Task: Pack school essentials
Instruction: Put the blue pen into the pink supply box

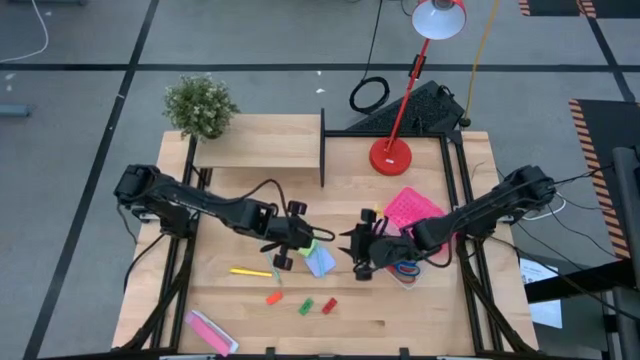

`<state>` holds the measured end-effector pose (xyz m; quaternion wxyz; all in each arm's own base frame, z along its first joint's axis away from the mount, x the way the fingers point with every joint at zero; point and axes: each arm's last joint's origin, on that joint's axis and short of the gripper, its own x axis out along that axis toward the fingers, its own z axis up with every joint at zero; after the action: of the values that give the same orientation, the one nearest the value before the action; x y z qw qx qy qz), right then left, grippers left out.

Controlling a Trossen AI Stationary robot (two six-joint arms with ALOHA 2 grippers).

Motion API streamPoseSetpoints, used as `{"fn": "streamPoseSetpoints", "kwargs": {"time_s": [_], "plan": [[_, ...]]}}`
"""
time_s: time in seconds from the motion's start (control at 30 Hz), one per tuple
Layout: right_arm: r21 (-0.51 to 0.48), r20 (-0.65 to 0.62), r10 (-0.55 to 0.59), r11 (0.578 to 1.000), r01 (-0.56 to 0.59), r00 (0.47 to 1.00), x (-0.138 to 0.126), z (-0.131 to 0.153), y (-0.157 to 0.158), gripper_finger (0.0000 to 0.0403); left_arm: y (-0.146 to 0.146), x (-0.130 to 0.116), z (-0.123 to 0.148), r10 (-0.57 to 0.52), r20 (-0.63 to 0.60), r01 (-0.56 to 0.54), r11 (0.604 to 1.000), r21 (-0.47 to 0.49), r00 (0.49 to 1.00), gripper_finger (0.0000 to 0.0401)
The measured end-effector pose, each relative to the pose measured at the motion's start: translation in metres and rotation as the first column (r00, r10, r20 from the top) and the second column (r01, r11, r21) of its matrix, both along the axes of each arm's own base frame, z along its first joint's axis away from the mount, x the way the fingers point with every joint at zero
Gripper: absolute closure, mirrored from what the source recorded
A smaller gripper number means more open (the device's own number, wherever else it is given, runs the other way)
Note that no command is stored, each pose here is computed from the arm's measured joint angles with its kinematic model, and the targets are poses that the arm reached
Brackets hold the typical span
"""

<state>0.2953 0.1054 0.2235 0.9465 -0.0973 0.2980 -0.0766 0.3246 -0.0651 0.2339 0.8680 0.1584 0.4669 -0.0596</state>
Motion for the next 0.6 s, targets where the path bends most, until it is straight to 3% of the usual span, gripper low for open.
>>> {"fn": "streamPoseSetpoints", "kwargs": {"time_s": [0.07,0.17,0.27,0.47,0.6], "plan": [[0.057,-0.024,0.012,0.998,-0.01,1.0,-0.002,-0.001,0.0,0.0239,-0.003,-0.004,-0.007,-0.029,-0.026,0.029,1.0,0.002,0.999,0.0382],[0.132,-0.028,-0.06,0.989,0.063,0.998,-0.005,-0.002,0.0,0.0239,-0.007,-0.008,-0.019,-0.067,-0.032,0.067,0.998,-0.002,0.997,0.038],[0.151,-0.029,-0.117,0.981,0.12,0.993,-0.001,-0.01,0.002,0.0239,-0.01,-0.011,-0.029,-0.074,-0.025,0.075,0.997,0.015,0.997,0.0364],[0.241,-0.043,-0.159,0.956,0.165,0.986,0.018,-0.042,0.007,0.024,-0.015,-0.014,-0.035,0.037,0.02,-0.037,0.999,0.021,0.999,0.0316],[0.36,-0.081,-0.212,0.905,0.227,0.974,0.032,-0.061,0.0,0.0237,-0.024,-0.019,-0.036,0.112,0.011,-0.113,0.994,0.01,0.994,0.0309]]}}
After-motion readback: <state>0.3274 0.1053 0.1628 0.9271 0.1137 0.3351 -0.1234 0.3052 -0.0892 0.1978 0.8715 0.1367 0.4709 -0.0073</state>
